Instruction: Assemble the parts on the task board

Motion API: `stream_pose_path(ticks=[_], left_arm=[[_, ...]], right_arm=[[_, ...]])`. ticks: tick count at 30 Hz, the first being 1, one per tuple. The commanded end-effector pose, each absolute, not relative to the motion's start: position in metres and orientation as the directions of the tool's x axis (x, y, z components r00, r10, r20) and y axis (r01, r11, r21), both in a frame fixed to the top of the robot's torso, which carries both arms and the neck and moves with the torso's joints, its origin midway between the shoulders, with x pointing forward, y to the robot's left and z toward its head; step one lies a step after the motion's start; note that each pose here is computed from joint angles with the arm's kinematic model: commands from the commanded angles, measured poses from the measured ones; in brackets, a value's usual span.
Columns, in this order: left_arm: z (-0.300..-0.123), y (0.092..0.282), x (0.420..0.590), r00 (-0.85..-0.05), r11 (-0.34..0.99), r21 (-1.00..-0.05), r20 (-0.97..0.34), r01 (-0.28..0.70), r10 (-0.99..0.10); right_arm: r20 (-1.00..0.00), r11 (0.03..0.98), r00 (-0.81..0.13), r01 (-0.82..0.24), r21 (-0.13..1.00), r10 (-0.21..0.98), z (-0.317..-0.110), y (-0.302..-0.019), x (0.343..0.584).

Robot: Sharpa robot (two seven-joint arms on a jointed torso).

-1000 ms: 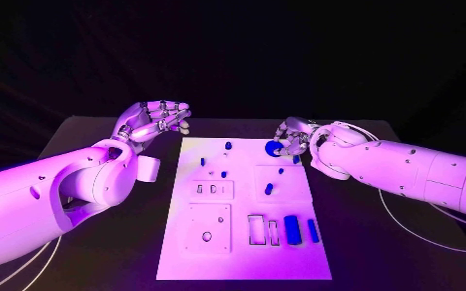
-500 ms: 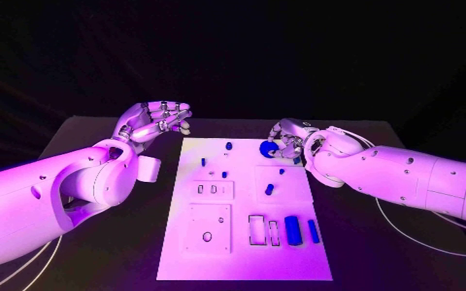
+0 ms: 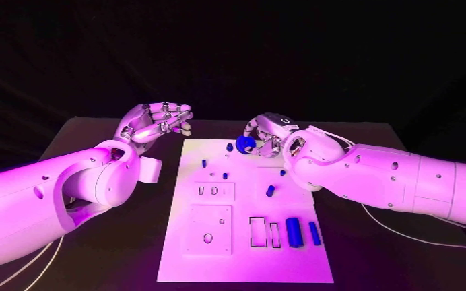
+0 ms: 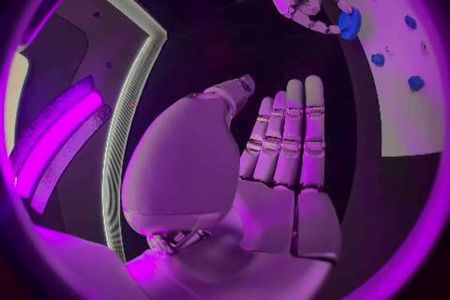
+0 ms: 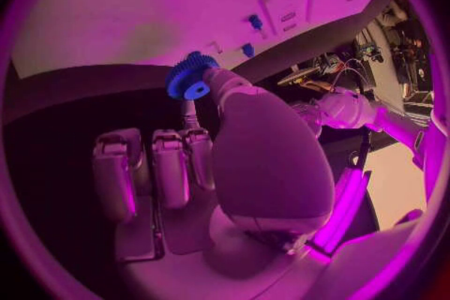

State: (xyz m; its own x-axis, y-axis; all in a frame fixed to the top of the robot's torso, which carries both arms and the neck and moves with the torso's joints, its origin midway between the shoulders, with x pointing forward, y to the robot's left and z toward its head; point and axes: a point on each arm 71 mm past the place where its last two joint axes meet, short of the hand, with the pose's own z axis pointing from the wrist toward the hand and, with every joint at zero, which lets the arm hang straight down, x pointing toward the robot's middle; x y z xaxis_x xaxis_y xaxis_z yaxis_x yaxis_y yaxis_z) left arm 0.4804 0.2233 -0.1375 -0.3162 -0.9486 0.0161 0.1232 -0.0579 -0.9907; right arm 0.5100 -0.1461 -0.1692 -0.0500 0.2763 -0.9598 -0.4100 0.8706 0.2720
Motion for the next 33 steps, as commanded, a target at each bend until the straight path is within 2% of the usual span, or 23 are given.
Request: stream_pose_path(ticks=[1,15,33], left_arm=[[-0.136,0.221,0.48,-0.332,-0.069,-0.99,0.024,0.124,-0.943],[-0.136,0.218,0.481,-0.338,-0.071,-0.99,0.026,0.123,-0.941],[-0.137,0.213,0.483,-0.344,-0.073,-0.99,0.028,0.12,-0.939]], right_arm=[[-0.966,0.873,-0.02,-0.423,0.243,0.259,-0.171,-0.138,0.51],[-0.966,0.858,-0.059,-0.45,0.249,0.25,-0.186,-0.106,0.511],[-0.968,0.856,-0.09,-0.452,0.251,0.236,-0.201,-0.092,0.513]])
